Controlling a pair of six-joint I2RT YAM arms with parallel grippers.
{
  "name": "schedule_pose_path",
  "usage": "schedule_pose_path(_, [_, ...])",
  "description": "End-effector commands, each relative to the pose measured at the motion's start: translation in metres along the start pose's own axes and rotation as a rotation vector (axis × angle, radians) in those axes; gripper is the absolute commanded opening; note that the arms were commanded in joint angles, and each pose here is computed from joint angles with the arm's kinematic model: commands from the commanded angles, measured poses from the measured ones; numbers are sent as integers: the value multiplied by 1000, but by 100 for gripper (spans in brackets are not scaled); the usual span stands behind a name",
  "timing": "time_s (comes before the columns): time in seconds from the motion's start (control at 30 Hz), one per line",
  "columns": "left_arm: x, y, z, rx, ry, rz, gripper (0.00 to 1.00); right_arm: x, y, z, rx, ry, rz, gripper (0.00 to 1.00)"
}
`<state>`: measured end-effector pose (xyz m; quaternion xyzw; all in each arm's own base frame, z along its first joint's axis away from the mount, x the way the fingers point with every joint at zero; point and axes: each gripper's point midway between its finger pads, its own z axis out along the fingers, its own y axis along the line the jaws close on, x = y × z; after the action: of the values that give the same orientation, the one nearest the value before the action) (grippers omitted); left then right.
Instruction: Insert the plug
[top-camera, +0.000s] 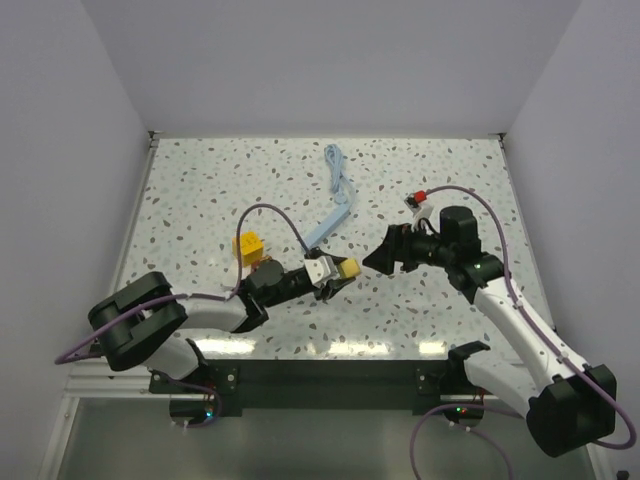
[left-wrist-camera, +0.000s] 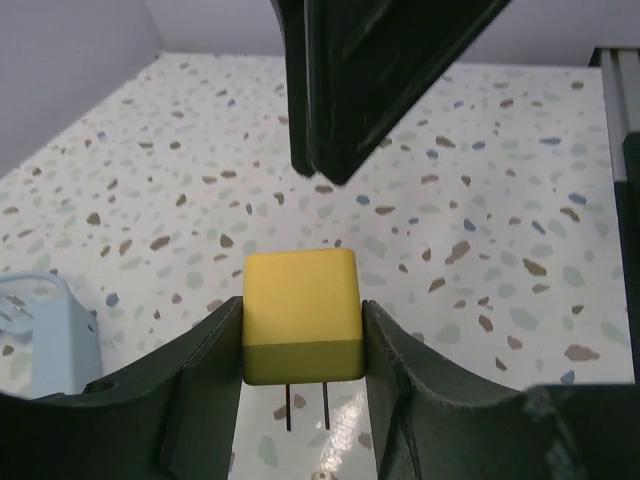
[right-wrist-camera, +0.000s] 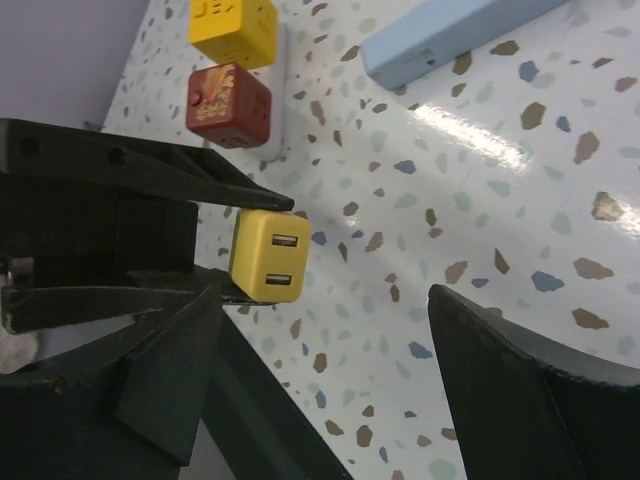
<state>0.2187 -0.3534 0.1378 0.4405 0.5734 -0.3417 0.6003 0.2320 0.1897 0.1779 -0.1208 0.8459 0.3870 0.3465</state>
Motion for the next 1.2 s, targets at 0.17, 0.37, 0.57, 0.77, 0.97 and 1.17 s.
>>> schedule_pose_path(0.17, [-78, 14, -15, -72, -261, 53, 32, -1, 37, 12, -265, 14, 54, 84])
schedule_pose_path(0.37, [-77, 15, -16, -82, -258, 60, 32, -1, 52, 13, -340, 37, 60, 80])
schedule_pose_path(0.57, [-79, 15, -16, -88, -259, 65, 32, -3, 60, 15, -374, 41, 52, 73])
schedule_pose_path(0.77, [-82, 9, -13, -75, -261, 77, 32, 1, 64, 22, -391, 54, 50, 61])
schedule_pose_path(0.97, [-77, 8, -10, -85, -244, 79, 32, 3, 68, 24, -416, 56, 41, 48])
schedule_pose_path(1.17, [-76, 11, -11, -105, -249, 70, 32, 17, 65, 27, -427, 110, 61, 34])
